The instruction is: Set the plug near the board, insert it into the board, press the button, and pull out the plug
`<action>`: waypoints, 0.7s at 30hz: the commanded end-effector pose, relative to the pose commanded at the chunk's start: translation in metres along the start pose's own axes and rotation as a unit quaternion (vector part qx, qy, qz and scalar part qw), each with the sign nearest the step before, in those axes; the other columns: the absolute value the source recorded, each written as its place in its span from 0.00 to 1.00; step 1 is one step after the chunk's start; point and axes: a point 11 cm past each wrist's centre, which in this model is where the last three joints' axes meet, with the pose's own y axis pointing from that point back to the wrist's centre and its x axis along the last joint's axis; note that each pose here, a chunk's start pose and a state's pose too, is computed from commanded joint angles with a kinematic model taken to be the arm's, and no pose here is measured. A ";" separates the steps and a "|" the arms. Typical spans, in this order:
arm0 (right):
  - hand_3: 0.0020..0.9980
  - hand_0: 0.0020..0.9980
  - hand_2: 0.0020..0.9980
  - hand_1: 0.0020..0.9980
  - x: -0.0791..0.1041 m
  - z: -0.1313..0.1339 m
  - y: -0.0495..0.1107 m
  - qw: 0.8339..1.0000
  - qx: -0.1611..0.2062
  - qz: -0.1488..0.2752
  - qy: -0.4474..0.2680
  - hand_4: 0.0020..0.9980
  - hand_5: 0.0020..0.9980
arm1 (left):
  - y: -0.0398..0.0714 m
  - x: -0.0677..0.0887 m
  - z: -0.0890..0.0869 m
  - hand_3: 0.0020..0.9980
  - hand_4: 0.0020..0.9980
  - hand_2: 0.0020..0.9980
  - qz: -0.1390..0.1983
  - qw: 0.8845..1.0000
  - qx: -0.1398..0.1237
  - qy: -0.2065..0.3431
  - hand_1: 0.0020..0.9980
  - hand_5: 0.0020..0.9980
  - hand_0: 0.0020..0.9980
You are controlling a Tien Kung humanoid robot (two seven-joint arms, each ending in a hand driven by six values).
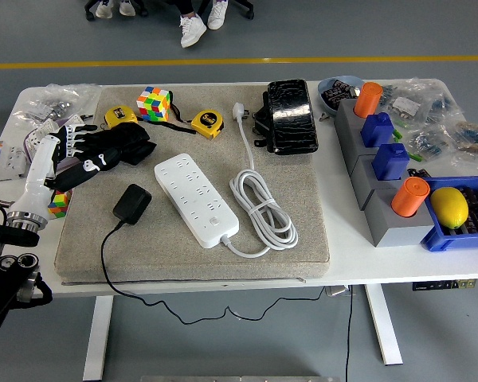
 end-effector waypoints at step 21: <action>0.51 0.55 0.55 0.61 -0.020 -0.007 -0.001 1.000 0.002 -0.017 -0.007 0.85 0.37 | -0.005 0.036 -0.009 0.63 0.85 0.54 0.056 0.994 0.046 0.082 0.51 0.33 0.40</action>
